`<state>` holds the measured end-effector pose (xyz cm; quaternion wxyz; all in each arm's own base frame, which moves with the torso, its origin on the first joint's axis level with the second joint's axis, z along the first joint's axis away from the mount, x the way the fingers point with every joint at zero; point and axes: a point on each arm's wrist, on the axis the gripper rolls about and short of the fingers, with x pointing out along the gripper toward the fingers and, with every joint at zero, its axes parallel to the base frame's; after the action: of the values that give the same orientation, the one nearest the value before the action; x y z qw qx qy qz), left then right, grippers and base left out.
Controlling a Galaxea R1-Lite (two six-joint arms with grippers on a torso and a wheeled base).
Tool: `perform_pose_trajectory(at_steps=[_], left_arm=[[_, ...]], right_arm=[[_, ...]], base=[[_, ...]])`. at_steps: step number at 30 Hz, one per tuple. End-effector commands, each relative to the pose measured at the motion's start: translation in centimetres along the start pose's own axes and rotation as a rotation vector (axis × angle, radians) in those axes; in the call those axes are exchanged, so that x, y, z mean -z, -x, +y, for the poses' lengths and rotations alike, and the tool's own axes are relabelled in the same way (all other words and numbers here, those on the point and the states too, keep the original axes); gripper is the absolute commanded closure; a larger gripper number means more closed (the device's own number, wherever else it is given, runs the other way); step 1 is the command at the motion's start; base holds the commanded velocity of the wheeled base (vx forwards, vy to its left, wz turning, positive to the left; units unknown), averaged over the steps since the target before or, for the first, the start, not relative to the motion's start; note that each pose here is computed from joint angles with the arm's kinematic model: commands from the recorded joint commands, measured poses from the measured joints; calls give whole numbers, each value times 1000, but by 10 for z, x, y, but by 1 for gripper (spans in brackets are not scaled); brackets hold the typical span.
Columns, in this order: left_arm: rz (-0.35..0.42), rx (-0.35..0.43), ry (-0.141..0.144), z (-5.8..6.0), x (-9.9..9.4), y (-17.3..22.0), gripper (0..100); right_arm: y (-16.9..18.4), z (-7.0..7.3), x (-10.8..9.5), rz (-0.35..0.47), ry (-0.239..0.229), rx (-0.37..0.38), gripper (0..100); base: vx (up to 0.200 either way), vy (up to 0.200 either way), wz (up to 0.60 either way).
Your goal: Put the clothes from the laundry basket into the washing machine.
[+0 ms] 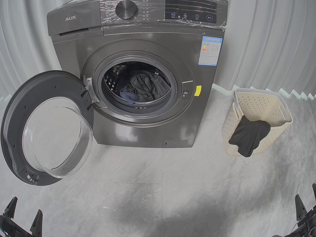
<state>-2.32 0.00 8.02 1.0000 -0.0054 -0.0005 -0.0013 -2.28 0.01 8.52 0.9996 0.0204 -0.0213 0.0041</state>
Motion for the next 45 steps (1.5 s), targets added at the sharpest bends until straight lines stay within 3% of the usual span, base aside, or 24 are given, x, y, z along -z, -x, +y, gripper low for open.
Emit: perform_pose_trajectory(at_steps=[1,3,6,8,9,19,34,45], left_arm=[[6,-3,4,0,5,0,0],[6,-1,3,0,5,0,0],[6,-3,4,0,5,0,0],[6,-1,0,0,5,0,0],[6,-1,3,0,5,0,0],[6,-1,-6,0,5,0,0],[6,-1,8,0,5,0,0],[6,0,6,0,5,0,0]], right_arm=[[-1,-2,4,9,33,69,0],[0,-2,4,6,35,107,0],[0,-2,5,8,21,96,0],[0,0,10,69,32,-20,0],[1,0,10,82,40,-40,0],[1,0,10,77,38,-13,0],[0,0,10,78,40,-13,0],[0,0,10,78,40,-13,0]], base=[[0,-200,0],[0,-200,0],[0,-200,0],[0,-200,0],[0,-200,0],[0,-200,0],[0,-200,0],[0,0,0]])
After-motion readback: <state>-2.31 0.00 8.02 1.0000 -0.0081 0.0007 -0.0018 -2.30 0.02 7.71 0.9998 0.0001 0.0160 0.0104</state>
